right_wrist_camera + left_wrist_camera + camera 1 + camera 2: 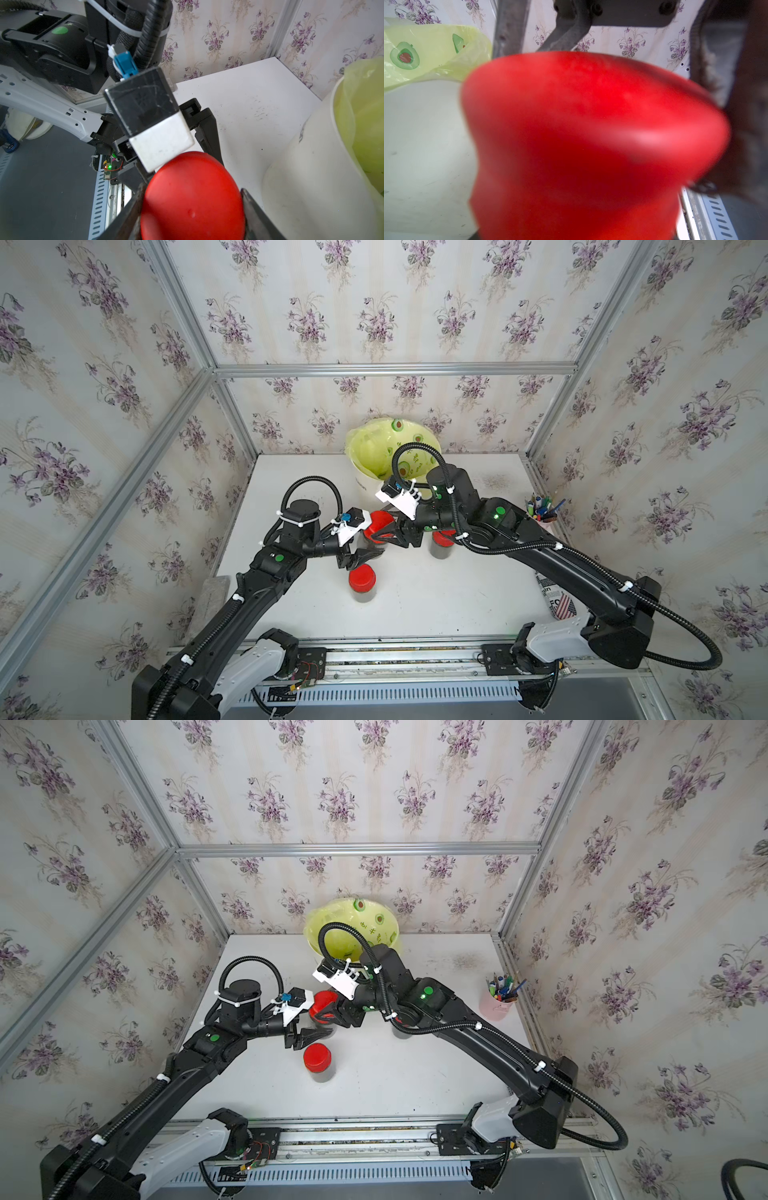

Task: Empty moldy tea leaves from jars
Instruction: Unscrew the lid from the jar.

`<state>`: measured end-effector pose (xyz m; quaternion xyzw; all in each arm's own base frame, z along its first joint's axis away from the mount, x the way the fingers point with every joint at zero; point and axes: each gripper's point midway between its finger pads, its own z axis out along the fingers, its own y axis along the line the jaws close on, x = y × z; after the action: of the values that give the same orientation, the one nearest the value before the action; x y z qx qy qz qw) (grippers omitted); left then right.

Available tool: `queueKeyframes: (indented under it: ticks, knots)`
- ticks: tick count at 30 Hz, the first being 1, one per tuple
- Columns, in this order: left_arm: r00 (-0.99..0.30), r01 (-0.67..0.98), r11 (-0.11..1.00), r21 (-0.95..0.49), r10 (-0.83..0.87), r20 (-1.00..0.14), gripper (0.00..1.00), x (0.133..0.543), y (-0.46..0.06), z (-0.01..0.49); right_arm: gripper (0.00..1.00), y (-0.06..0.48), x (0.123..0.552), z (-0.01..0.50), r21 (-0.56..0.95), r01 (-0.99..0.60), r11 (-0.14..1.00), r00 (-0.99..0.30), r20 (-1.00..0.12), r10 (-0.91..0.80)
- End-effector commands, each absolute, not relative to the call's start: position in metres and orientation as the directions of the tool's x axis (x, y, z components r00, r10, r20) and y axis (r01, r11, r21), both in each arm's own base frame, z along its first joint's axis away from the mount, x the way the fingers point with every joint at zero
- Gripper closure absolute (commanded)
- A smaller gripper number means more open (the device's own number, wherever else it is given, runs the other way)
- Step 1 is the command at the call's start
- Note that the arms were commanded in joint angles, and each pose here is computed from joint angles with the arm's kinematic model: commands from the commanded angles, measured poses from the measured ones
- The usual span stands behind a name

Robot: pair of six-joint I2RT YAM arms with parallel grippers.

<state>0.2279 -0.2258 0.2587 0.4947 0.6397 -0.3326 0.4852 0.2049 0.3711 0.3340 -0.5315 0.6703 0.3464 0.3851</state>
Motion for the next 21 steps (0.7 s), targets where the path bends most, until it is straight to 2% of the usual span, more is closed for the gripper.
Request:
queueKeyframes:
  ticks: [1,6,14,17,21]
  knots:
    - [-0.045,0.965,0.26,0.035,0.297,-0.954,0.53,0.221,-0.228,0.263,0.56,0.373,0.195,0.337,-0.038,-0.998,0.057,0.007,-0.889,-0.459]
    - [-0.051,0.968,0.248,0.025,0.294,-0.954,0.53,0.22,-0.229,0.262,0.56,0.368,0.189,0.321,-0.058,-0.997,-0.044,0.072,-0.846,-0.528]
    - [-0.055,0.97,0.244,0.021,0.298,-0.953,0.53,0.22,-0.23,0.261,0.5,0.359,0.191,0.316,-0.063,-0.996,-0.07,0.091,-0.834,-0.544]
    - [-0.055,0.968,0.251,0.024,0.303,-0.951,0.54,0.222,-0.229,0.259,0.44,0.359,0.191,0.321,-0.065,-0.996,-0.063,0.089,-0.844,-0.53]
    - [-0.055,0.965,0.259,0.028,0.309,-0.95,0.54,0.224,-0.229,0.258,0.27,0.361,0.194,0.326,-0.048,-0.998,-0.031,0.056,-0.855,-0.516]
